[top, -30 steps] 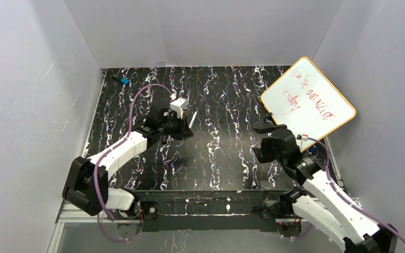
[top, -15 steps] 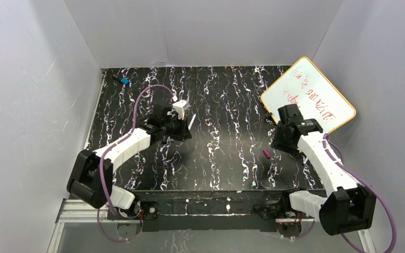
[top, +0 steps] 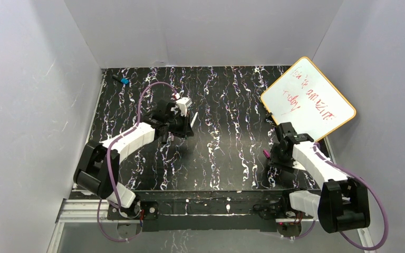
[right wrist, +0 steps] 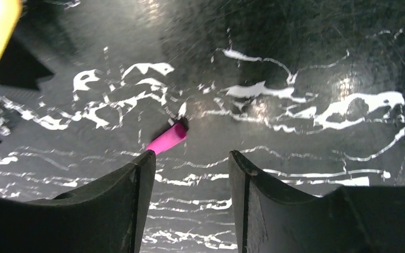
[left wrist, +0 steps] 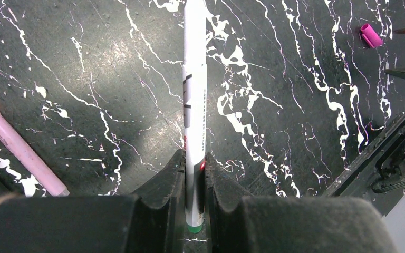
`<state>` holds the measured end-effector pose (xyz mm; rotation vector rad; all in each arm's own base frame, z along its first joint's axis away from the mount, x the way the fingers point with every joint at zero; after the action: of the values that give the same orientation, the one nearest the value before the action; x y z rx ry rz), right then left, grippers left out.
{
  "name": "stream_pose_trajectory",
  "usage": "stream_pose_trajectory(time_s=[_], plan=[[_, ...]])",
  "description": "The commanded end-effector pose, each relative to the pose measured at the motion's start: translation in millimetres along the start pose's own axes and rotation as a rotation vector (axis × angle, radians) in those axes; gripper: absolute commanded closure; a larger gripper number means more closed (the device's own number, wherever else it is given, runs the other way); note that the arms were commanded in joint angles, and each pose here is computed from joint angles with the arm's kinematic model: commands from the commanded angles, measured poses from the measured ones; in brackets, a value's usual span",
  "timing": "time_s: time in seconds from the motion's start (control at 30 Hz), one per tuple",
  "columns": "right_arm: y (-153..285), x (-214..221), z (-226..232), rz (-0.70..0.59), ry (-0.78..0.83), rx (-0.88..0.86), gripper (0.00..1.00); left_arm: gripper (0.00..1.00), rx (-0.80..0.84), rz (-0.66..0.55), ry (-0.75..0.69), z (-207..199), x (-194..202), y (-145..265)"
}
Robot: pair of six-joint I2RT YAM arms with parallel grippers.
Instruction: Insert the pens into the pen caps
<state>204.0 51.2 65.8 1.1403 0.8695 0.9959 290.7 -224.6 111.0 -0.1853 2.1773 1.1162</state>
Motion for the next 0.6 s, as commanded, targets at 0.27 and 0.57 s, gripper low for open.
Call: stream_pose_trajectory(time_s=[0.27, 0.57], plan=[[-44, 20, 55, 0.092, -0.21, -0.064, 0.37, 1.0, 0.038, 0.042, 0.019, -5, -13, -9], [-39, 17, 42, 0.105, -0.175, 0.018, 0.32, 1.0, 0.017, 0.081, 0.038, -1, -12, -14]])
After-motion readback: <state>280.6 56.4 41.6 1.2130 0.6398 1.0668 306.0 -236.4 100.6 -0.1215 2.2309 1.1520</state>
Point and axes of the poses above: each gripper's point midway between its finger pads, its own y axis back along the fingers, its own z axis along the line the jaws close on, x = y × z, the point moved 2 cm from there along y, back along the fingers
